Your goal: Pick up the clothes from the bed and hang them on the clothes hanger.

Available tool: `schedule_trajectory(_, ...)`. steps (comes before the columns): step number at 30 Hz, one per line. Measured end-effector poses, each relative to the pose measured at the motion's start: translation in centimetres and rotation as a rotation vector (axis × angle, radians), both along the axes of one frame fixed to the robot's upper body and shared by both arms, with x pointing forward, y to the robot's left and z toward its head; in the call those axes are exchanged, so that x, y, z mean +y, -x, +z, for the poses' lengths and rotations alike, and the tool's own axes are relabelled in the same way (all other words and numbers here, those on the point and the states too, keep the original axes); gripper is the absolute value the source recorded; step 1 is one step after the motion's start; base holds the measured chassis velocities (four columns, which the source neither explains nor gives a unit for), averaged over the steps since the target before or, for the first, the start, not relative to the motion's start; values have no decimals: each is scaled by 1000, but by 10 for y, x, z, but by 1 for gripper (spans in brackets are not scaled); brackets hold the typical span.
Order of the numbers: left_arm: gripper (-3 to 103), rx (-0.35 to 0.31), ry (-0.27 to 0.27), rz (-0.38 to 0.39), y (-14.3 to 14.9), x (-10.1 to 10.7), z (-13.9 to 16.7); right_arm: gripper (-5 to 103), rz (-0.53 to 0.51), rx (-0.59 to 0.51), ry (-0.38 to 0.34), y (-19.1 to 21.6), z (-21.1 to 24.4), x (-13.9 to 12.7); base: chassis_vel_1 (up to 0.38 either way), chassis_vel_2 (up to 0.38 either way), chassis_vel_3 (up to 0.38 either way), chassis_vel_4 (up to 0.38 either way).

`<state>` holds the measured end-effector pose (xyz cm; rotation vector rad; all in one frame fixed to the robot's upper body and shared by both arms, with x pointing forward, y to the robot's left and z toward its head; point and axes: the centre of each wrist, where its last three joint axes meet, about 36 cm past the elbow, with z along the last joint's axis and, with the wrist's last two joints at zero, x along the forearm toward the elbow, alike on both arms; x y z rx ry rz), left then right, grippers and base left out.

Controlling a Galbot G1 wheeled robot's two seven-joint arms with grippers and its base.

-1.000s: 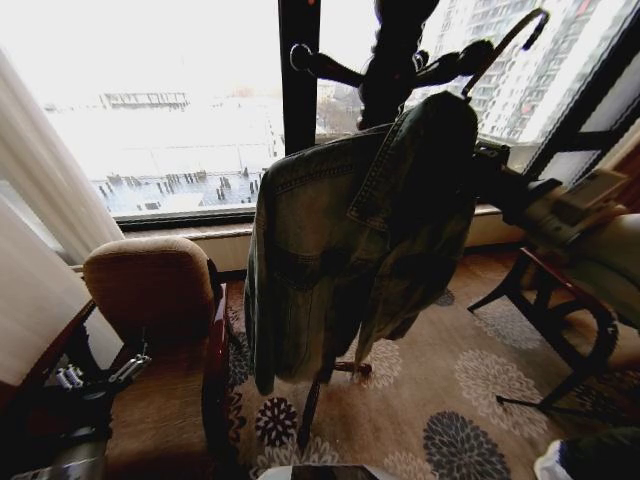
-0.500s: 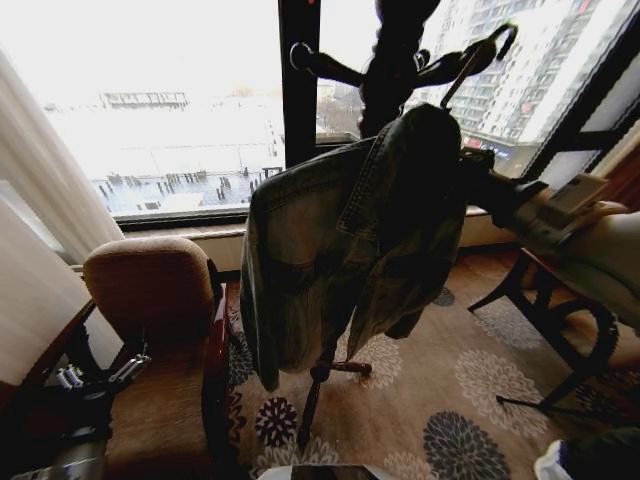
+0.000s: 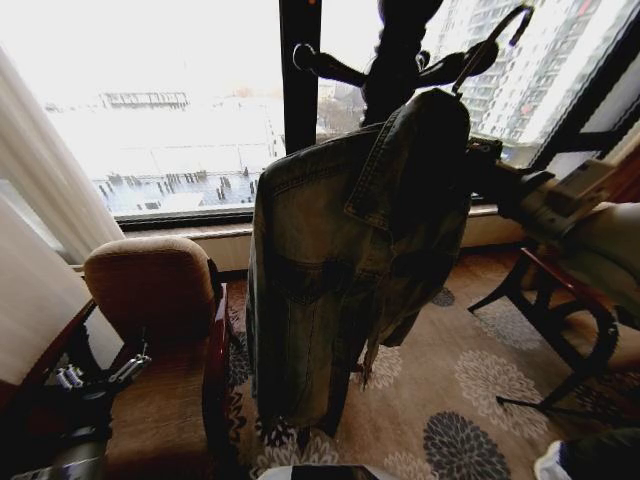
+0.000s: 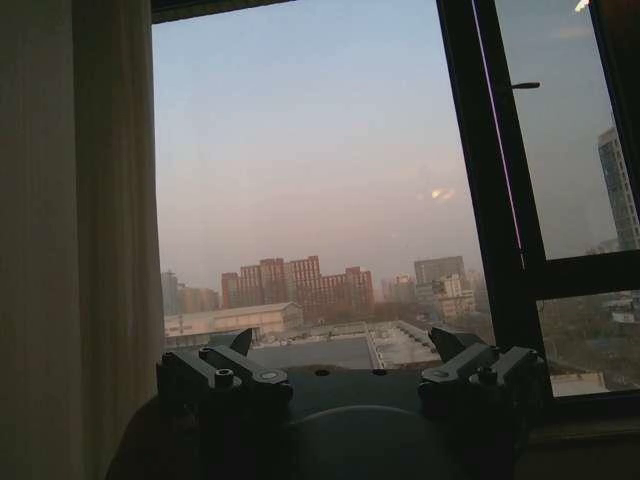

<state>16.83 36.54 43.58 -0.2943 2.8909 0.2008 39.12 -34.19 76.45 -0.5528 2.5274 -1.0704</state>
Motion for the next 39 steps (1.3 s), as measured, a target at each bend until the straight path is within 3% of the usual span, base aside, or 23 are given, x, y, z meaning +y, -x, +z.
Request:
schedule_trajectory(28, 100, 0, 0, 0, 0, 0, 0, 20, -45, 33, -81, -33, -5, -45, 0, 0, 0, 0)
schedule_trajectory(34, 100, 0, 0, 0, 0, 0, 0, 20, 12, 22, -47, -21, -3, -26, 0, 0, 0, 0)
schedule_trajectory(39, 100, 0, 0, 0, 0, 0, 0, 20, 100, -13, -8, 6, 2, 7, 0, 0, 0, 0)
